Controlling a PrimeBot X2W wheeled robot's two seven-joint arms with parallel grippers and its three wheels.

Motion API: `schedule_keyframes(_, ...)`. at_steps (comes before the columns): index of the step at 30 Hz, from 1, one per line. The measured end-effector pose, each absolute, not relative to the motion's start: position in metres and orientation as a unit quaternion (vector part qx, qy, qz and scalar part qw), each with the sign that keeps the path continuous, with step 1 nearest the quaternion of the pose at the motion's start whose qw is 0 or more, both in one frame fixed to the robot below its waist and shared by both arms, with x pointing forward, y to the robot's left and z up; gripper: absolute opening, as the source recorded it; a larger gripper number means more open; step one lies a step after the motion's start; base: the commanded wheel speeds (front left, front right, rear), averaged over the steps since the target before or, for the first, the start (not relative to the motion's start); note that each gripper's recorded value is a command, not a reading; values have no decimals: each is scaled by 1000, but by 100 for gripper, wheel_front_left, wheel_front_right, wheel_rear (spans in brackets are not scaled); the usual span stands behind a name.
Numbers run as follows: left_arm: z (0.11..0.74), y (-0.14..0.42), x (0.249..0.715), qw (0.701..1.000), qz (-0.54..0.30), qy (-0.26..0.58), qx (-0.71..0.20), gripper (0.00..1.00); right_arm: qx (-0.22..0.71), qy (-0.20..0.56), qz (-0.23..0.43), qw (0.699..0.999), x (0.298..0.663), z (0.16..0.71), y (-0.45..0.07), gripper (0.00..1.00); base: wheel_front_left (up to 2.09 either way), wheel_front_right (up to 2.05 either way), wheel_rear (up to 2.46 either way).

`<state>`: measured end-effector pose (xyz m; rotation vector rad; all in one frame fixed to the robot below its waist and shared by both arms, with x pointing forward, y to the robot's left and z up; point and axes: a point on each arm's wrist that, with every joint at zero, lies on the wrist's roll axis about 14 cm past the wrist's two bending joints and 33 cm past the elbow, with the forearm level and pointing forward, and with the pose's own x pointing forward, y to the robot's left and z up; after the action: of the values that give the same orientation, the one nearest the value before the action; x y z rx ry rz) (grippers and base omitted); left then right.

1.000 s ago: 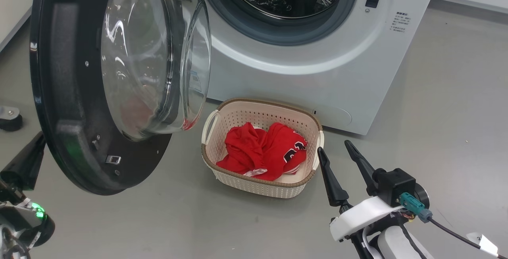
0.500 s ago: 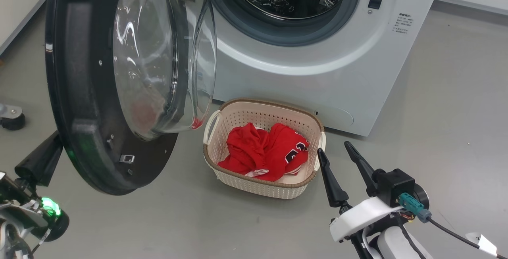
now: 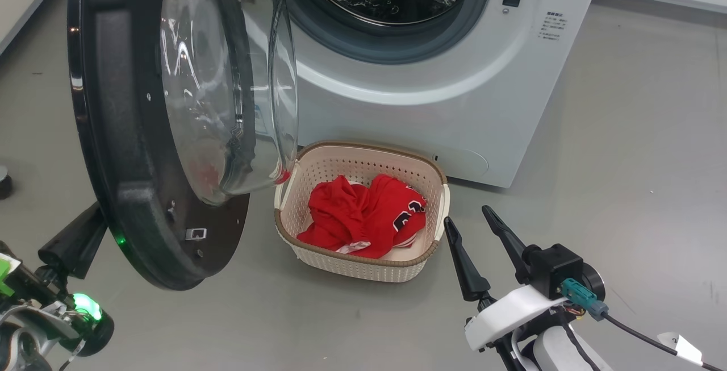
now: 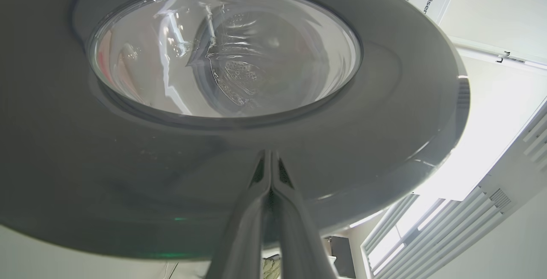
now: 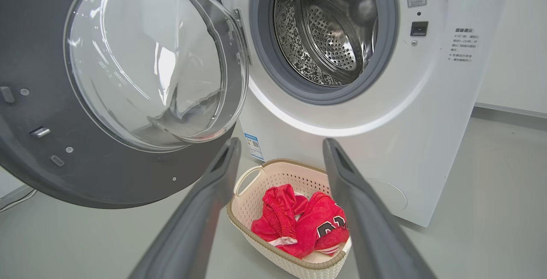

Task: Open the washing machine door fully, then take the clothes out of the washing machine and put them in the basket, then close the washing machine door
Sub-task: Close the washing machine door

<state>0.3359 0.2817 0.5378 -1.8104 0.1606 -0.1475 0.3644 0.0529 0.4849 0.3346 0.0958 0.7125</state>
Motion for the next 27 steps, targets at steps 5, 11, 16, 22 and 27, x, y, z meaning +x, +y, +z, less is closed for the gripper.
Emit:
schedule_keyframes(5,536,265,345,602,-82,86,-790,0,163,45,336,927,366,484,45,100,0,0,0)
schedule_keyframes(11,532,244,356,595,-99,113,-790,0,162,39,317,934,371,486,32,100,0,0,0)
schedule_keyframes(16,534,224,368,585,-122,131,-791,0,162,40,298,940,373,483,19,100,0,0,0)
schedule_keyframes(22,530,199,381,571,-142,157,-793,0,162,42,271,948,376,480,2,100,0,0,0)
schedule_keyframes(27,529,179,391,565,-160,180,-789,0,161,30,251,954,383,485,-12,100,0,0,0)
